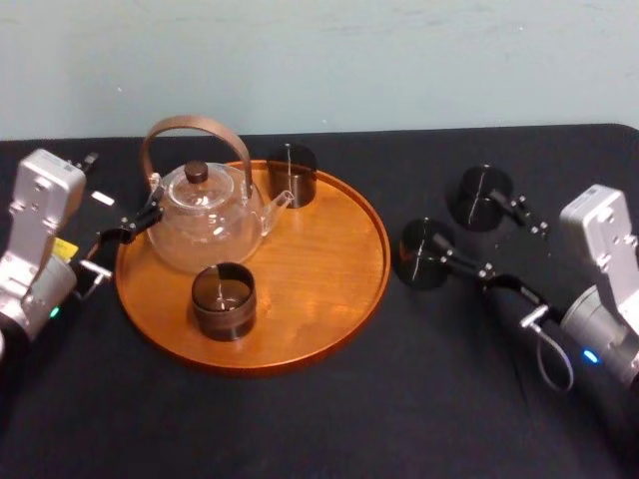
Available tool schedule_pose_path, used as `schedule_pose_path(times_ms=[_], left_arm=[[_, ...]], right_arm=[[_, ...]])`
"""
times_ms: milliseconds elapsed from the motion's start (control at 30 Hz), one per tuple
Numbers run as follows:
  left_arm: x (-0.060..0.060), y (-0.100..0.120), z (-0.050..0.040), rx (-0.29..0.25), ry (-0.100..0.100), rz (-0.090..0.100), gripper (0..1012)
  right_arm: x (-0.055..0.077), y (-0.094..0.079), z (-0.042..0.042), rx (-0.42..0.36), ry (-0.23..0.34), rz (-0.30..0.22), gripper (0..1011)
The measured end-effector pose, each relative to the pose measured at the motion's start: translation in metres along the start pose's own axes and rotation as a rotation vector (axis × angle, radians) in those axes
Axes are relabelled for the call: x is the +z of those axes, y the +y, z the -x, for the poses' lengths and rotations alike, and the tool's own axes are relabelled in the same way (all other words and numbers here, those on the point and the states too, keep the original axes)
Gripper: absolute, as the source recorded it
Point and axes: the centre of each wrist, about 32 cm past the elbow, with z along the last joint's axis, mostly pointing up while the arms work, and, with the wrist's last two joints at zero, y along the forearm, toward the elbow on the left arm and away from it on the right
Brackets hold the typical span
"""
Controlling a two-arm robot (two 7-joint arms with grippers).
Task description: Pick up the glass from the table and place it on the tray.
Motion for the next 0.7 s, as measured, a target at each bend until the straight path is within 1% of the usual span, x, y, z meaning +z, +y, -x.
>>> schedule_pose_path(times_ms=[167, 433, 700], left_arm=[[0.0, 0.0, 0.0001, 0.0, 0.0, 0.0, 1010], [0.0, 0.0, 0.0, 0.0, 0.0, 0.0, 1010], [0.0, 0.0, 0.0, 0.0, 0.0, 0.0, 1009]], right_arm=[[-0.002, 0.0, 0.0077, 0.029, 0.018, 0.015, 1002], [-0.009, 0.0, 0.0101, 0.037, 0.051, 0.042, 1002], [-0.016, -0.002, 0.0118, 0.031, 0.072, 0.061, 1002]])
